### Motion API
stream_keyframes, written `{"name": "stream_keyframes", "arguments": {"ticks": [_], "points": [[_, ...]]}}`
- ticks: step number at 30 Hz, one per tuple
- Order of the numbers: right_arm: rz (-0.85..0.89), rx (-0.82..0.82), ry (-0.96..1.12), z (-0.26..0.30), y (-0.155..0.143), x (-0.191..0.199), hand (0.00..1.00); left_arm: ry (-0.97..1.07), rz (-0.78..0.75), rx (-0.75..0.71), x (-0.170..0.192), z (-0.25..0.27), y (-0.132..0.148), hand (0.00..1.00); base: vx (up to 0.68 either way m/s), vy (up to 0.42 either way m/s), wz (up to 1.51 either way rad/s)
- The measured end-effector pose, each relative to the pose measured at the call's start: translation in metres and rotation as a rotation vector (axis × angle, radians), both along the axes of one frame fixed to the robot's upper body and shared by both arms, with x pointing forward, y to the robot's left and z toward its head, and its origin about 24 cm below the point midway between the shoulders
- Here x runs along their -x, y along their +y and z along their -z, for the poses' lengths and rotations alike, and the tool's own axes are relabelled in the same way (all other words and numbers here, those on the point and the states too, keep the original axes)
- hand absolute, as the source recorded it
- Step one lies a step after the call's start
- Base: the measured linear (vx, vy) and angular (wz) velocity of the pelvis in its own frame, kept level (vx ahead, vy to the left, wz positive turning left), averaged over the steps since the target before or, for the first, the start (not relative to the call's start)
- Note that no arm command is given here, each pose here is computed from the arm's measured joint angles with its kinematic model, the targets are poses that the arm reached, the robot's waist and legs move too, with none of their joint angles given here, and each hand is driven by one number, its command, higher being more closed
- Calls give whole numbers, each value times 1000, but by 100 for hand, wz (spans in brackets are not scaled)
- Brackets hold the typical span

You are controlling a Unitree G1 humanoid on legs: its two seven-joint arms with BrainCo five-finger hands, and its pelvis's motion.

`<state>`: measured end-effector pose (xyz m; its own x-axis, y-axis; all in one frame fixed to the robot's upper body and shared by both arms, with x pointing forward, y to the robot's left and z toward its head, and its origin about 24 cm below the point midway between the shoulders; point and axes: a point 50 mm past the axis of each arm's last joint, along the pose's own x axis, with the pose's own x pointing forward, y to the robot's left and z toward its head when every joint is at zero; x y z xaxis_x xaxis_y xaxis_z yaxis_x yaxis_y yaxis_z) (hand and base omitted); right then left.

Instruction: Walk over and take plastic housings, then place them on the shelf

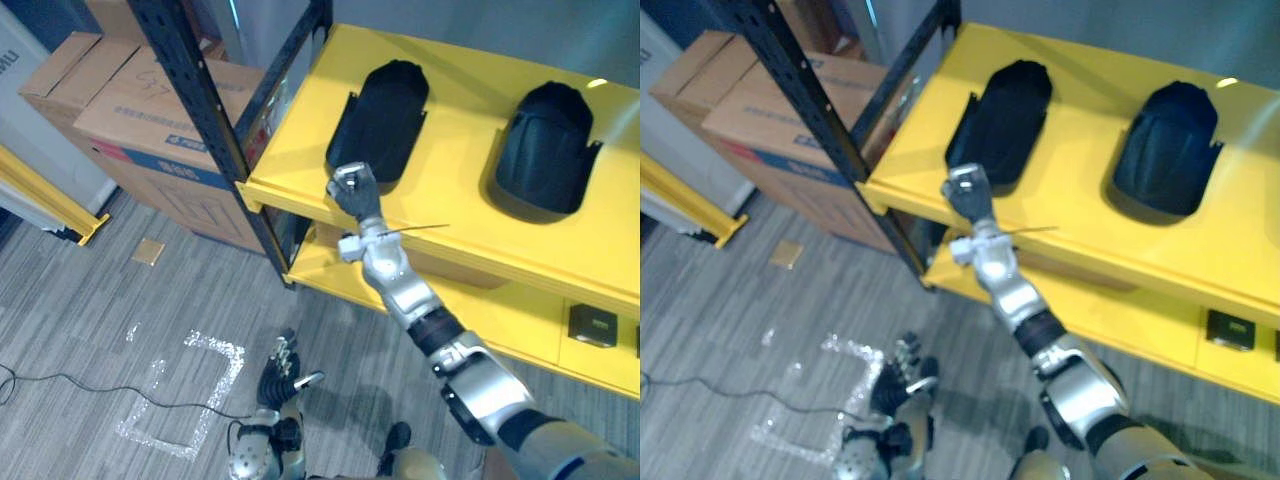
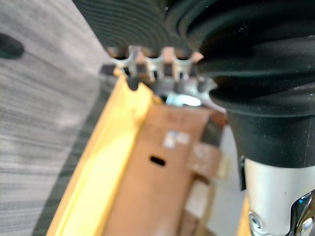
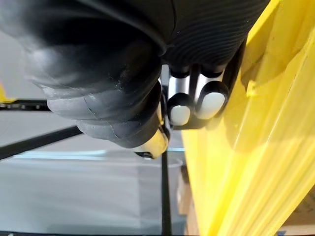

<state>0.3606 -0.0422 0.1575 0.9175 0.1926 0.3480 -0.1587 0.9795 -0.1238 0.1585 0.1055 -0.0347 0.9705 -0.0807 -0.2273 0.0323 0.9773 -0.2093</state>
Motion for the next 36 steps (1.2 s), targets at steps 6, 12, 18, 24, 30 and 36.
{"name": "stream_keyframes", "arguments": {"ticks": [6,12,18,24,30,36], "points": [[-4,34,41,5,-2,-2,100,1,0,2,0,0,0,0,5,-12,0],[8,61,53,9,-5,-4,100,1,-1,2,0,0,0,0,0,0,0],[42,87,36,6,-11,-10,100,1,-2,3,0,0,0,0,-6,-2,0],[64,73,0,-3,-13,-12,100,-5,-7,13,-2,-1,-2,0,0,0,0],[64,96,-49,-17,-9,-15,100,-7,-11,12,-3,-2,-2,0,8,-26,2],[64,99,-67,-23,-10,-16,100,-18,-11,22,-5,-4,-4,0,8,-28,1]]}}
